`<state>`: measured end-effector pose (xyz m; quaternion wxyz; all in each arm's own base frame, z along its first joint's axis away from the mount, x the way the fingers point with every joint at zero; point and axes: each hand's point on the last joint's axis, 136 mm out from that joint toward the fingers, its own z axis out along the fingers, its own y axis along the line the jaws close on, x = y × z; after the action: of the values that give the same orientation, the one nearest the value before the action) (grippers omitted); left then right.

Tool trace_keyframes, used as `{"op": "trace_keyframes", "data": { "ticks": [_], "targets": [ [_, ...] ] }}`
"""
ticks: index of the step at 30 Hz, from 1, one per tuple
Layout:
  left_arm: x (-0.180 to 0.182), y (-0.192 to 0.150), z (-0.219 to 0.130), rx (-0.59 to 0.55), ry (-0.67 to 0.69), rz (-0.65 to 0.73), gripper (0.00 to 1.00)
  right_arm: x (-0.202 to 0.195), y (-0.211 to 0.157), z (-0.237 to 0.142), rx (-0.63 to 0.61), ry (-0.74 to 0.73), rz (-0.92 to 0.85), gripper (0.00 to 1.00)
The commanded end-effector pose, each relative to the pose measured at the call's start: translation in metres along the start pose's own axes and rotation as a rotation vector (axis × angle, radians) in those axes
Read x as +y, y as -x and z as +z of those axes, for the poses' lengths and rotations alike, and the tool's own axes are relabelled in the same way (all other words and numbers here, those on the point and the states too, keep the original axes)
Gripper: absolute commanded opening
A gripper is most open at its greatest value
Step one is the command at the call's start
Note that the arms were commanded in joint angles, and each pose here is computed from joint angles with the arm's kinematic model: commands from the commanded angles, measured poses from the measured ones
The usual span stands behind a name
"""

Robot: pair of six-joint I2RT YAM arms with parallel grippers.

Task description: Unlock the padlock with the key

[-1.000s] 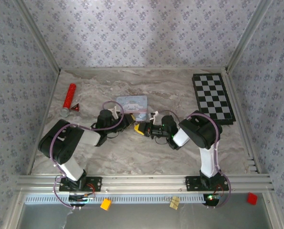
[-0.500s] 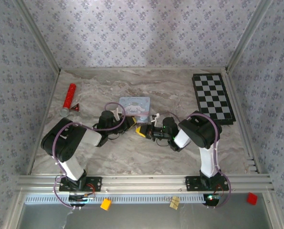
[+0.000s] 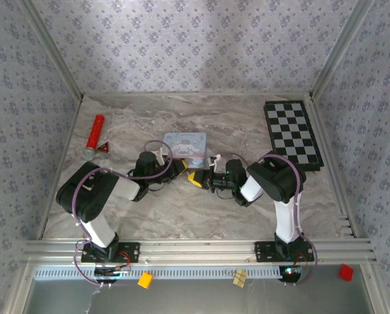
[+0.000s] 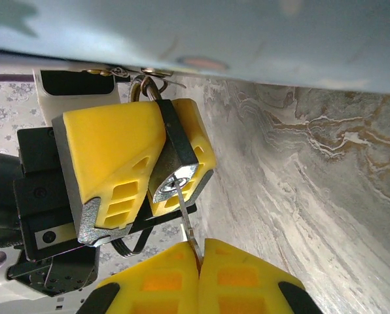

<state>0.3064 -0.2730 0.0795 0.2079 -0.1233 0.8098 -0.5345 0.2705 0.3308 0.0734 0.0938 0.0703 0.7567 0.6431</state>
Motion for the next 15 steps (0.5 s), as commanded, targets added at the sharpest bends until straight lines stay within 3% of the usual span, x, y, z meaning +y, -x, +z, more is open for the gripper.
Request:
{"op": "trace_keyframes", "data": {
  "ticks": [1,15],
  "targets": [
    [-0.023,-0.03,0.001,0.128,-0.1,0.061,0.07,0.014,0.028,-0.004,-0.109,0.036,-0.001,0.0],
    [-0.031,-0.038,0.003,0.131,-0.145,0.081,0.04,0.036,0.044,-0.007,-0.144,0.081,-0.027,0.0]
  ]
}}
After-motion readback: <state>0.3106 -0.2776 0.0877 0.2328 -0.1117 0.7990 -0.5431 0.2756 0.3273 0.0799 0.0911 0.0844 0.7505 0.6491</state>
